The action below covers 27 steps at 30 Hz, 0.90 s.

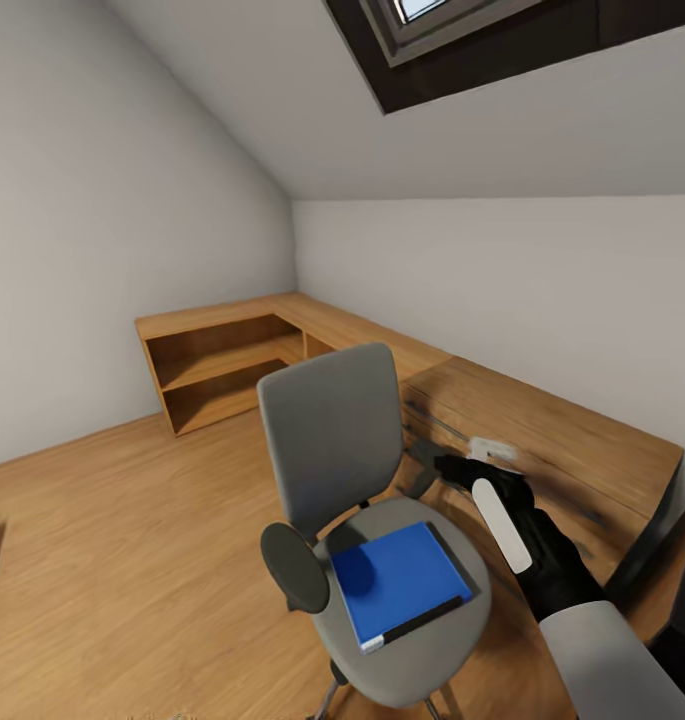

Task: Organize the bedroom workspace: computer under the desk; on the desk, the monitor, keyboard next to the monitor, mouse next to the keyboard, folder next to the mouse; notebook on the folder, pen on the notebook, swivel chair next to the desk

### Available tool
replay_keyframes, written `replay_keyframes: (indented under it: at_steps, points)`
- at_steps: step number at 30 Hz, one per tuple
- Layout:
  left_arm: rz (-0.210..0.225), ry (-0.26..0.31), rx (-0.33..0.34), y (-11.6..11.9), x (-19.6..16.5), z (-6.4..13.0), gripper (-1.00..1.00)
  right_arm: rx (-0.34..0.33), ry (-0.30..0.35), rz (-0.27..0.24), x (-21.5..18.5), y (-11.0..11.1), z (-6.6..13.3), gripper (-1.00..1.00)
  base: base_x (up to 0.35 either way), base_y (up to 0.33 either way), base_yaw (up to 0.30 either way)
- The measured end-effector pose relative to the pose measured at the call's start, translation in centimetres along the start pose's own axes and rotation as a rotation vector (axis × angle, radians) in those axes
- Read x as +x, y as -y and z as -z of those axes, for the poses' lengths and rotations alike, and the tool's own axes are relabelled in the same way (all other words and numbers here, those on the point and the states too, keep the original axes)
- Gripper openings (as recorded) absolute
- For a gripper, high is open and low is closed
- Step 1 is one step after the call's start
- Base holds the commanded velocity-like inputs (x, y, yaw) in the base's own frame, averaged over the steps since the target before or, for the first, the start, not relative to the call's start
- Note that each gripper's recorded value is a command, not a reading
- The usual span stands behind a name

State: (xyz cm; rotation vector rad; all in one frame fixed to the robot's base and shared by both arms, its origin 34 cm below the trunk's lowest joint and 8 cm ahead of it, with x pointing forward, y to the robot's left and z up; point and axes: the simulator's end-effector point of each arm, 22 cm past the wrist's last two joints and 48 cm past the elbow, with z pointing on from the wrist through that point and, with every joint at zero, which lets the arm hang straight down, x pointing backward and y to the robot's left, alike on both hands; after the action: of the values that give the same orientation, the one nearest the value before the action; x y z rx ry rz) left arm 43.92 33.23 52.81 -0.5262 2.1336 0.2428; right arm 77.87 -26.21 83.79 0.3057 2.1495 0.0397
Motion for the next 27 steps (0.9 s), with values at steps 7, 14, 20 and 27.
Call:
replay_keyframes:
  at_steps: [7, 14, 20, 27]
  points:
    - [-0.005, -0.093, 0.105, 7.0, -7.0, -1.5, 1.00, -0.016, -0.013, 0.038, 1.0, -1.2, -0.2, 1.00, 0.000, 0.000, 0.160]
    - [-0.027, -0.088, 0.053, 7.5, -20.2, 0.9, 1.00, -0.022, -0.014, 0.057, 1.2, -1.7, -0.2, 1.00, 0.000, 0.000, 0.018]
    - [0.010, -0.082, 0.054, 7.6, -22.2, 1.7, 1.00, -0.021, -0.001, 0.052, 1.0, -1.7, -0.2, 1.00, 0.000, 0.000, 0.001]
    - [0.018, -0.080, 0.049, 7.4, -22.4, 1.7, 1.00, -0.020, 0.002, 0.050, 0.9, -1.7, -0.3, 1.00, 0.000, 0.000, 0.000]
